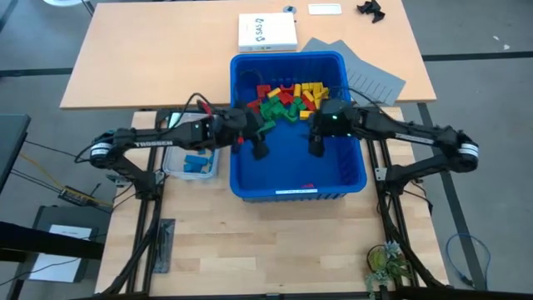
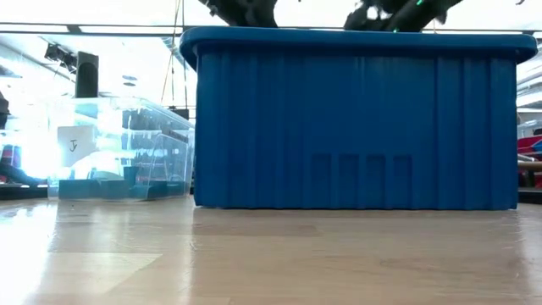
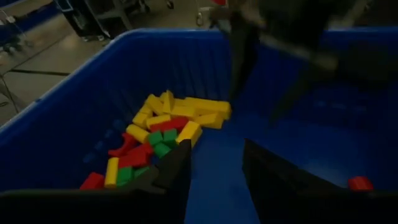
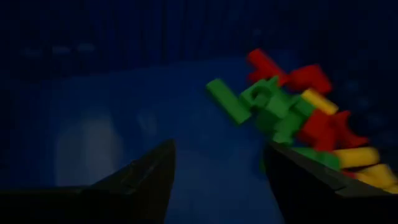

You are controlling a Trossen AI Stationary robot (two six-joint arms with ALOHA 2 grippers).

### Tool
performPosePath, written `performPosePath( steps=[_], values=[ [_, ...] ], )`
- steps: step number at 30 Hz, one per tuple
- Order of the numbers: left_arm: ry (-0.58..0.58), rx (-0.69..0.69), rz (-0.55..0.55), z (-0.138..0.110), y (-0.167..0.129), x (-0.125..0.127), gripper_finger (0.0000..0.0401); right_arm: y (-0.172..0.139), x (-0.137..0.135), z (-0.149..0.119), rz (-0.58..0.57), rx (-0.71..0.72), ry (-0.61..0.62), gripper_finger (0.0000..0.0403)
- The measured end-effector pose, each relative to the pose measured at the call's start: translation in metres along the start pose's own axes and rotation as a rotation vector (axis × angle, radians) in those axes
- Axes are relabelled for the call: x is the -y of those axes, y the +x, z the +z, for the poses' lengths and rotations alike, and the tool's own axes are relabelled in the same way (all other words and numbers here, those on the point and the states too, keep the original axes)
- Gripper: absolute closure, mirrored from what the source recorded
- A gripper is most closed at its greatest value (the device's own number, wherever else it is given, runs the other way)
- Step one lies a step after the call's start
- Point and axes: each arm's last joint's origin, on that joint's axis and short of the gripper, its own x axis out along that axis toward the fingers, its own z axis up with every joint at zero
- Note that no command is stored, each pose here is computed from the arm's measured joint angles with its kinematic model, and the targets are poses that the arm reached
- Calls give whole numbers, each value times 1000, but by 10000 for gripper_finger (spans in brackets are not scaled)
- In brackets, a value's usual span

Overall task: Sort blocks
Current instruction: Put the green block into the transparent bin

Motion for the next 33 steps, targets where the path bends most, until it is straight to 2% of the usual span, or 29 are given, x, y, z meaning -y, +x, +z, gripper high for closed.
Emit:
performPosePath(
  steps=[8, 15, 22, 25, 29, 33],
  values=[
    [-13, -20, 37, -6, 12, -20, 249, 69, 9, -2, 58, -130, -35, 171],
    [-8, -51, 52, -10, 16, -25, 249, 117, 35, -11, 25, -229, 10, 173],
    [13, -65, 51, -12, 16, -25, 249, 130, 84, -24, -84, -213, 107, 174],
    [15, -64, 50, -12, 16, -25, 249, 131, 102, -34, -92, -215, 151, 174],
    [15, -64, 51, -12, 16, -25, 249, 132, 116, -46, -70, -232, 235, 174],
    [11, -60, 51, -11, 16, -25, 249, 132, 117, -47, 14, -193, 273, 174]
  ],
)
